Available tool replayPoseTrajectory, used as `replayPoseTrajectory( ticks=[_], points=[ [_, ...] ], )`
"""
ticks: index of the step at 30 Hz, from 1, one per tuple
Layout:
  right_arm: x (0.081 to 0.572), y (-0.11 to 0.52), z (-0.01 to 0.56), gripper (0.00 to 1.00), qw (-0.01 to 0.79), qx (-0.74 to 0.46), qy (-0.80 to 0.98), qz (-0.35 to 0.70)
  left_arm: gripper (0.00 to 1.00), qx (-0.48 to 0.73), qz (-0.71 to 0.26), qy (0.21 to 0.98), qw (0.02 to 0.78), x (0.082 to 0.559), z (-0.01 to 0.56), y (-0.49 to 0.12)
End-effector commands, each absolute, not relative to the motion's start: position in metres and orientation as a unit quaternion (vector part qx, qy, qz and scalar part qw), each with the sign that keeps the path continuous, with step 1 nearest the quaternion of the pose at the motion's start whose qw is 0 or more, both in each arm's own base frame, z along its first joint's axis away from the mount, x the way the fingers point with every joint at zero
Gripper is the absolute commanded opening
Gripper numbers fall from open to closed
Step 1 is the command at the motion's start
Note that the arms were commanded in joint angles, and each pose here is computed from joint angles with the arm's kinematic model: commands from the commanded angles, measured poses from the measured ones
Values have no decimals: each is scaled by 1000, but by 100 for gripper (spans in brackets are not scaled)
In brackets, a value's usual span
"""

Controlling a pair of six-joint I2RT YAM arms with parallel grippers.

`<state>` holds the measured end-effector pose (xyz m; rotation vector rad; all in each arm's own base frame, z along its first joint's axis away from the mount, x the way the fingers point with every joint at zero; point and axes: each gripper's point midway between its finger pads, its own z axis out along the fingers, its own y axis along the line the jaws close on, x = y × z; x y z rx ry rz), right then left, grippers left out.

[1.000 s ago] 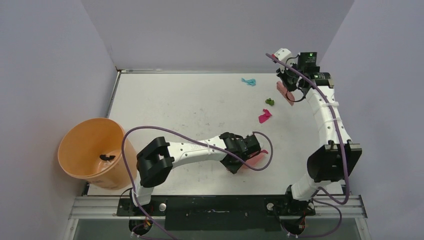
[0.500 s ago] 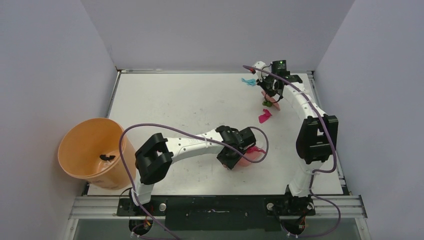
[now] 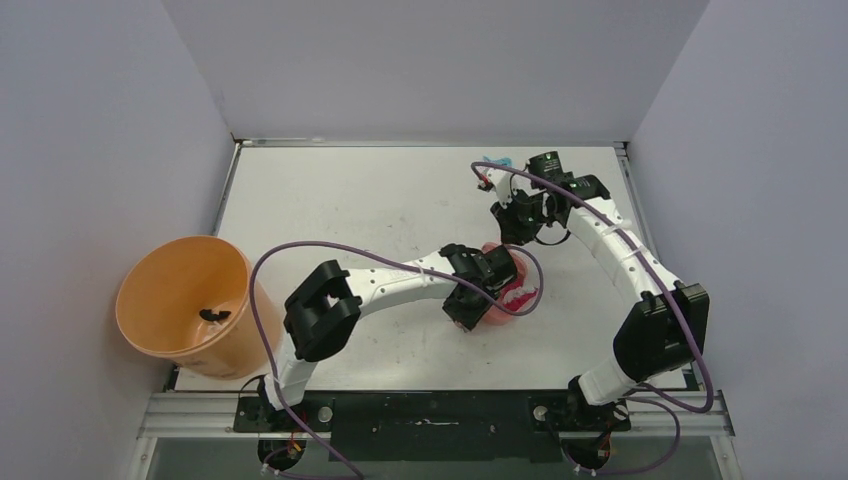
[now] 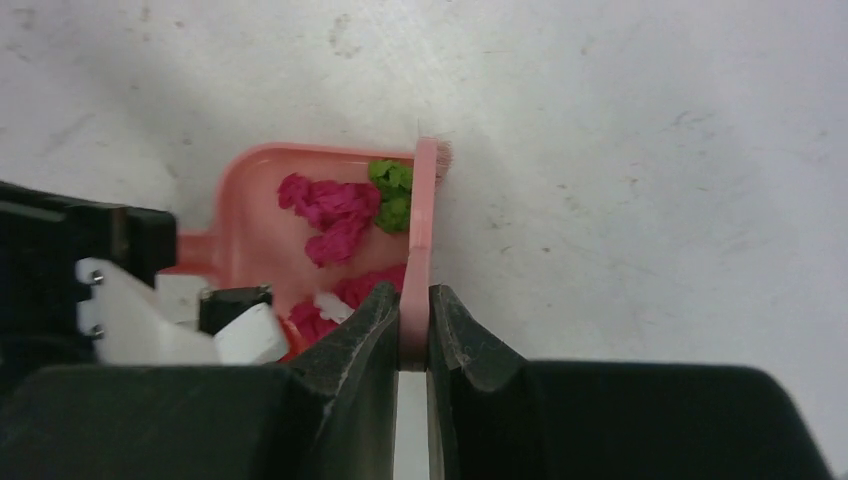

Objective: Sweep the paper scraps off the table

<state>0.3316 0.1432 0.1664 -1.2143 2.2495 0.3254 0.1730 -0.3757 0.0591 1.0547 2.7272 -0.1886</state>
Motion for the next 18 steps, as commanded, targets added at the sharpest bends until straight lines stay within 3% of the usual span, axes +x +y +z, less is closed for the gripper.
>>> replayPoseTrajectory(
  ticks=[1,18],
  points=[
    [292,161,207,5,256,-412,842,237,0,355,-103,916,155,189,77,-401],
    [331,96,330,5,414,-364,826,117,0,335,-154,897,243,184,102,-381]
  ],
)
